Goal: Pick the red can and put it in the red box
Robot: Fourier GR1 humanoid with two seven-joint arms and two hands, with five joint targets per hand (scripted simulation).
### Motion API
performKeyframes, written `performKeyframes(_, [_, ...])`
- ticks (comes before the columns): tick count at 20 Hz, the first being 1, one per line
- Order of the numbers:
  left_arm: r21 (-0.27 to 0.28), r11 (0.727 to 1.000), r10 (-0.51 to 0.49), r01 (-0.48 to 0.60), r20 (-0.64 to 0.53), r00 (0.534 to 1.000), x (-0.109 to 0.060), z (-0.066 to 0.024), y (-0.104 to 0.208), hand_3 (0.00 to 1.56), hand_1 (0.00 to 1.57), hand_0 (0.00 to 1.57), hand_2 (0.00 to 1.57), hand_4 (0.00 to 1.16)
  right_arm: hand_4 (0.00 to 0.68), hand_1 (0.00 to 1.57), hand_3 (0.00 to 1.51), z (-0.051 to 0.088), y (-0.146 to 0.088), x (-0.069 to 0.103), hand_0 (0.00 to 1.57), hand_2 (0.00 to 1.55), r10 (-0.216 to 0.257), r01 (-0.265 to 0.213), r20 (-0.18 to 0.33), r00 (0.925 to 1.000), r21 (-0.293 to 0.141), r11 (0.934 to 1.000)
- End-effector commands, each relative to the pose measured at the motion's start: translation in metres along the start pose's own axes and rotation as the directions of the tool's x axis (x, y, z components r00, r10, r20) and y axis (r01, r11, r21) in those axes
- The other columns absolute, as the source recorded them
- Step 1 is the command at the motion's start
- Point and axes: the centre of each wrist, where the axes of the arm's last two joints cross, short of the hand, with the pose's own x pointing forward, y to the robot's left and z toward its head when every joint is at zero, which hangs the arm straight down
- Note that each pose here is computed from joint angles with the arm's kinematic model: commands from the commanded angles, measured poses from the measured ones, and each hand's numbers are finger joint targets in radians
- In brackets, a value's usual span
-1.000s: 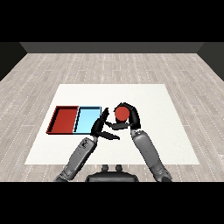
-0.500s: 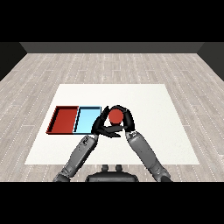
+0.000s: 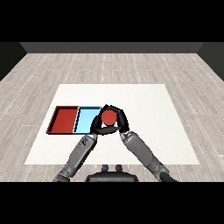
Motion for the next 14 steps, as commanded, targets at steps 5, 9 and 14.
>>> performKeyframes(5, [0.13,0.991,0.012,-0.008,-0.027,1.0,0.01,0.0085,0.001,1.34,1.57,1.57,1.5,0.73,0.535,1.49,1.38,0.004,0.002,-0.01,1.49,1.44,-0.003,0.003,-0.017,0.9999,0.007,1.0])
performKeyframes(9, [0.159,0.987,0.016,-0.009,-0.043,0.999,-0.009,-0.0005,0.006,1.35,1.57,1.57,1.5,0.75,0.529,1.5,1.38,0.004,0.01,-0.002,1.5,1.45,-0.008,0.008,-0.003,1.0,0.017,0.9998])
performKeyframes(14, [0.171,0.985,0.035,-0.038,0.022,0.999,0.01,-0.0018,-0.002,1.43,1.57,1.57,1.53,0.92,0.516,1.47,1.39,0.007,0.012,-0.013,1.47,1.44,0.025,-0.025,0.001,0.9997,0.004,0.9997])
